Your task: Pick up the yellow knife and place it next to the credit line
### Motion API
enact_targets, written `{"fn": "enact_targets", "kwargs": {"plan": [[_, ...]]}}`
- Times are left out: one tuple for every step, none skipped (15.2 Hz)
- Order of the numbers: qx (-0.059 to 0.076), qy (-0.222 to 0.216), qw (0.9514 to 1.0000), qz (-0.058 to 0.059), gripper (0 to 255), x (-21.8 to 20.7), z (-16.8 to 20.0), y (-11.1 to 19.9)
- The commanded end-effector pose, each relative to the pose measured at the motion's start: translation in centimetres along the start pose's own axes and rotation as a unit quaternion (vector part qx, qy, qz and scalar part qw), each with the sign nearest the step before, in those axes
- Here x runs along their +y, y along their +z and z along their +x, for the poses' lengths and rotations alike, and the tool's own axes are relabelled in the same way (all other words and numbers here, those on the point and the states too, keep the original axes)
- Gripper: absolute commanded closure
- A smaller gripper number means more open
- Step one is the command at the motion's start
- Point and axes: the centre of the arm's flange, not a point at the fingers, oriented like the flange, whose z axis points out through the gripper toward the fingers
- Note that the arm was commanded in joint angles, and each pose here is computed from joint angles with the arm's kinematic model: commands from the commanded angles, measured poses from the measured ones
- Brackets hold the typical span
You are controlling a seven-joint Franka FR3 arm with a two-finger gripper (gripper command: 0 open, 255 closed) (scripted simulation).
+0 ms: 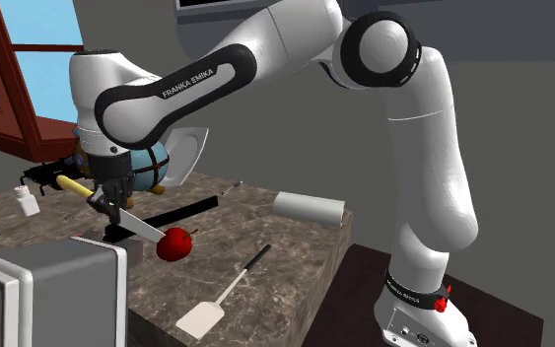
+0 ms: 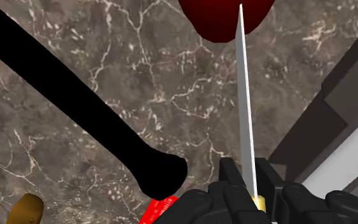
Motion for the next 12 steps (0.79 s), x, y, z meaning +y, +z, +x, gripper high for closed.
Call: {"fn": "enact_targets", "kwargs": {"plan": [[0.000,0.001,1.0000,0.000,255,-1.9,1.8,0.3],[0.000,0.001,1.0000,0.000,255,-1.9,1.7,0.8],[0.000,0.001,1.0000,0.000,255,-2.0,1.6,1.3],[0.000,0.001,1.0000,0.000,255,-2.0,1.5,1.8],[0.000,0.001,1.0000,0.000,255,-2.0,1.4,2.3],[0.000,0.001,1.0000,0.000,255,-2.1,1.3,2.9],[0.000,0.001,1.0000,0.000,255,-2.1,1.2,3.4],[0.000,0.001,1.0000,0.000,255,-2.2,1.1,3.9],[0.000,0.001,1.0000,0.000,255,-2.2,1.1,4.4],[0.000,0.001,1.0000,0.000,255,-2.2,1.0,4.9],[0.000,0.001,1.0000,0.000,255,-2.3,0.9,5.5],[0.000,0.001,1.0000,0.000,255,-2.3,0.8,6.0]]}}
